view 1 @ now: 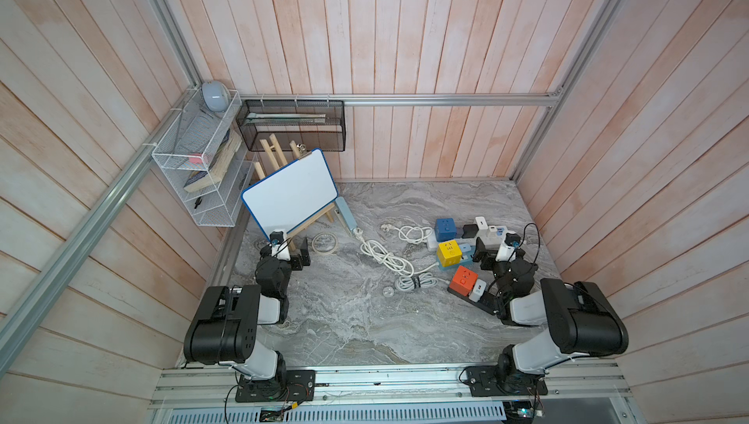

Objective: Pull the plug off the socket
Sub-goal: Move the socket to the center of the board.

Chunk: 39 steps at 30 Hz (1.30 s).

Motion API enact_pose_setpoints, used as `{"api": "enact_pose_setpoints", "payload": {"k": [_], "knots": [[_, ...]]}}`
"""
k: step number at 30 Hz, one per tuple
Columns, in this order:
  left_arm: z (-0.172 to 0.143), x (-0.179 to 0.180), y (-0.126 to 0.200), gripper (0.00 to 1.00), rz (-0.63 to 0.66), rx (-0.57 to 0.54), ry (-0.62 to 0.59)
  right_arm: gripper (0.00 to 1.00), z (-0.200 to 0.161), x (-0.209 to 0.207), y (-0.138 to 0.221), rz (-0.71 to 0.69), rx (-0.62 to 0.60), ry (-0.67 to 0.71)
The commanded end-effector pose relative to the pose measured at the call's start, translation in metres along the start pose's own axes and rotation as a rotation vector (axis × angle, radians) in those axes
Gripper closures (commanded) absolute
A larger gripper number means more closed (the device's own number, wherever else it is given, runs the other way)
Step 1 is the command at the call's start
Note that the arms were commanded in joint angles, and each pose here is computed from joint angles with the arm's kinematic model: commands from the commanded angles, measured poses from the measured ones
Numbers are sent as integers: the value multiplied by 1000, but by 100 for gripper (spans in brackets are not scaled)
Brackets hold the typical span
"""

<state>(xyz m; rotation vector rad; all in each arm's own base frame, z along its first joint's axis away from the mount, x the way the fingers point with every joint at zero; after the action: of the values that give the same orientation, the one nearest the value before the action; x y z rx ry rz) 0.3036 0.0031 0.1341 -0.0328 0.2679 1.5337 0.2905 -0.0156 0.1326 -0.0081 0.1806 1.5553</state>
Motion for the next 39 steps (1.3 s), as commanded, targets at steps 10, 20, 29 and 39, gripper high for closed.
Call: {"api": "enact_pose_setpoints", "payload": {"k": [10,20,29,39], "knots": [[11,-12,20,0,-10,-130,-65,2,11,5,18,-12,-111,31],[20,-37,50,0,64,-95,-108,2,27,7,48,-86,-187,41],[29,-68,85,0,15,-54,-114,2,56,16,67,-114,-205,18],[63,-90,106,0,-37,-12,48,2,123,10,99,-107,-193,-68]]}}
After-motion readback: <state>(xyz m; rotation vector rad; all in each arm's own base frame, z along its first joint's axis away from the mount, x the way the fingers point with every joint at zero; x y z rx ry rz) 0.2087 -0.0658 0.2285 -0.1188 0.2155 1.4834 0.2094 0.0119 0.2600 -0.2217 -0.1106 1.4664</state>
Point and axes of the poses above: each gripper's point midway between its finger pads, its own y axis back along the fingers, its own x axis along the line the jaws close on, z = x × y, the point moved 8 cm from there along y, back along the fingers, and after that the axes turned 10 degrees about y, right-handed, at the moved point
